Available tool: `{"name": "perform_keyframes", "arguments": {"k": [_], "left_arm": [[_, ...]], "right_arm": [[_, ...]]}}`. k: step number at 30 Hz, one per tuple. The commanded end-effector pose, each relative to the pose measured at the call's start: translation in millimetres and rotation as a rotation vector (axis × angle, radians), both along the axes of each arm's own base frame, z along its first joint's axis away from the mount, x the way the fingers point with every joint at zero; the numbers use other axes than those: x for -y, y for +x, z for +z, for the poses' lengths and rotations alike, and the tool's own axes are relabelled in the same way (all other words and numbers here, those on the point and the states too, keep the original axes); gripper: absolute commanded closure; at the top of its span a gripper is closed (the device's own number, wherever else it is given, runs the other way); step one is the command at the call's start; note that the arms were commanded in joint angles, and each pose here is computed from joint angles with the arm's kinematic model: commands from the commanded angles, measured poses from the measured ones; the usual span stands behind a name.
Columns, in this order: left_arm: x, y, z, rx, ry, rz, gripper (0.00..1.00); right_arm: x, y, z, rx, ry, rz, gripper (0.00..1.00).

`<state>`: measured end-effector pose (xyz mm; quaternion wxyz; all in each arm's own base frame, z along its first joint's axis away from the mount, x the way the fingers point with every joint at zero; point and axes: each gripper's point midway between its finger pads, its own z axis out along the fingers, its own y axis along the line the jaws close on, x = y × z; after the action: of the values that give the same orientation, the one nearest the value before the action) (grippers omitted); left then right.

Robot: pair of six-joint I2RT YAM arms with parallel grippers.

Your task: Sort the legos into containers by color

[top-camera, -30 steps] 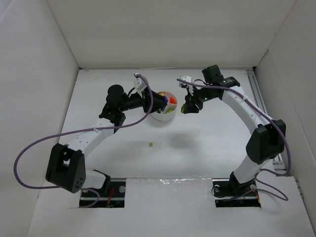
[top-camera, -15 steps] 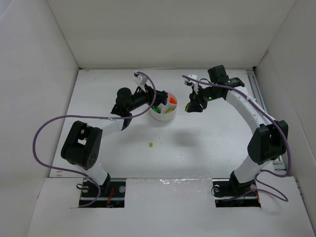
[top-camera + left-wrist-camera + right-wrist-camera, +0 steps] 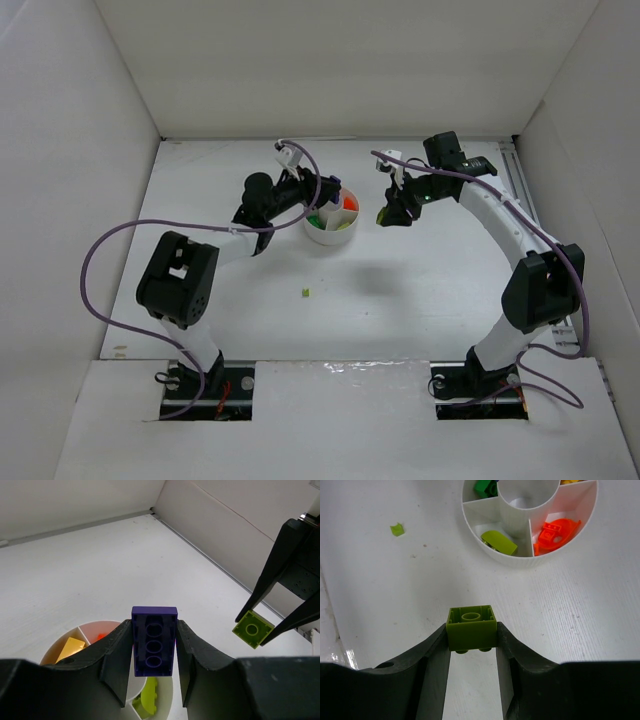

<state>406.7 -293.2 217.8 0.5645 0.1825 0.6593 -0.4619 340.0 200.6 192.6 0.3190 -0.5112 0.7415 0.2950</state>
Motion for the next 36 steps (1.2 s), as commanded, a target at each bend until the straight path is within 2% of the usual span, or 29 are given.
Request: {"name": "perform_keyframes", "arguments": {"k": [1,11,16,19,25,30,36], "left_arm": [[0,15,31,0.104,-0.029,0.03,0.94],[0,23,15,0.095,0.013,0.052,0.93],[0,28,5,0.074,0.031,0.061,0.88],[-2,30,2,0.068,0.042,0.072,0.8],[-3,31,0,0.059,0.046,0.084,0.74],[-5,27,-5,0.049,0.05,0.083,0.57],[-10,26,3,0.076,0.035,0.093,0.46]], "right_arm": [[-5,7,23,0.069,0.05,0.008,1.0],[-6,12,23,0.069,0.05,0.008,1.0],[-6,12,23,0.069,0.05,0.008,1.0],[-7,14,23,0.069,0.05,0.008,1.0],[-11,15,23,0.07,0.05,0.017,1.0],[-15,16,19,0.06,0.048,0.026,1.0],[-23,16,20,0.069,0.051,0.044,1.0]]}}
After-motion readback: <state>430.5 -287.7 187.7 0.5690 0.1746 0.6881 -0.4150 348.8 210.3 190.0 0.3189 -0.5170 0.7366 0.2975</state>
